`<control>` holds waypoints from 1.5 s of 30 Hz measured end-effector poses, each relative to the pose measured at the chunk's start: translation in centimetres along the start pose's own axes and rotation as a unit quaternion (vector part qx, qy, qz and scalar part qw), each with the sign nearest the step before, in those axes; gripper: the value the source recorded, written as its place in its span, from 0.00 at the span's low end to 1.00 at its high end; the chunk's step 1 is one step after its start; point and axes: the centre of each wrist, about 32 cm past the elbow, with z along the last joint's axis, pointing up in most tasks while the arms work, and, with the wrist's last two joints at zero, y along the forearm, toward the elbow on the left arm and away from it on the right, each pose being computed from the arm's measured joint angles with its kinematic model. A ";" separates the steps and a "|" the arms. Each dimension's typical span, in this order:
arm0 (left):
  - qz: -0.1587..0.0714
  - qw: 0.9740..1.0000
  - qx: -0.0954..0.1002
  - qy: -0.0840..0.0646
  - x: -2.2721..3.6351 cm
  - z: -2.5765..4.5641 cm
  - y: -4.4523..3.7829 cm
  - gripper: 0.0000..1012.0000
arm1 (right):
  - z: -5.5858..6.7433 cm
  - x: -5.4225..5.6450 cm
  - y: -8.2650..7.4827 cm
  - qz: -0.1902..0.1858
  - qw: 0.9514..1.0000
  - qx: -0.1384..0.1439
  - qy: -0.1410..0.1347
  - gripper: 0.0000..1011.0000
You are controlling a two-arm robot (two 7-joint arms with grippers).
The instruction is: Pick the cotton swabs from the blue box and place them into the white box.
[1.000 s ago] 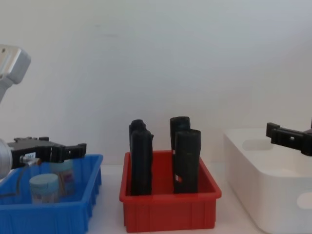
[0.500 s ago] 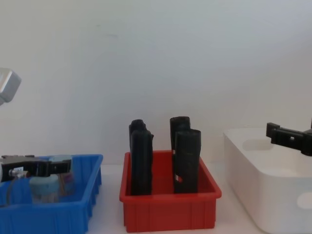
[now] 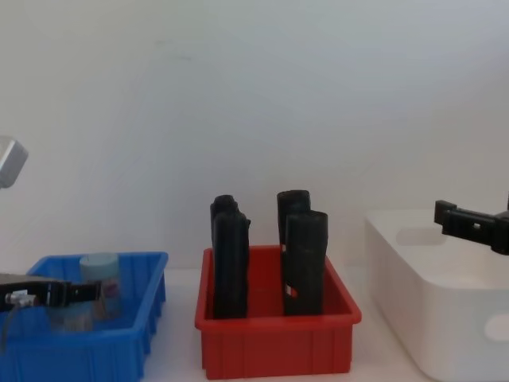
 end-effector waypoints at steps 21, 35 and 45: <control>0.001 1.000 0.012 0.006 0.44 -0.34 -0.35 0.67 | 0.0 0.0 0.0 0.000 1.000 0.000 0.000 0.99; -0.012 1.000 -0.020 -0.012 0.19 1.42 1.02 0.67 | 0.0 0.0 0.0 0.000 1.000 0.000 0.000 0.99; -0.043 0.997 -0.045 -0.044 -0.27 3.79 2.31 0.67 | 0.0 0.0 0.0 0.000 1.000 0.000 0.000 0.99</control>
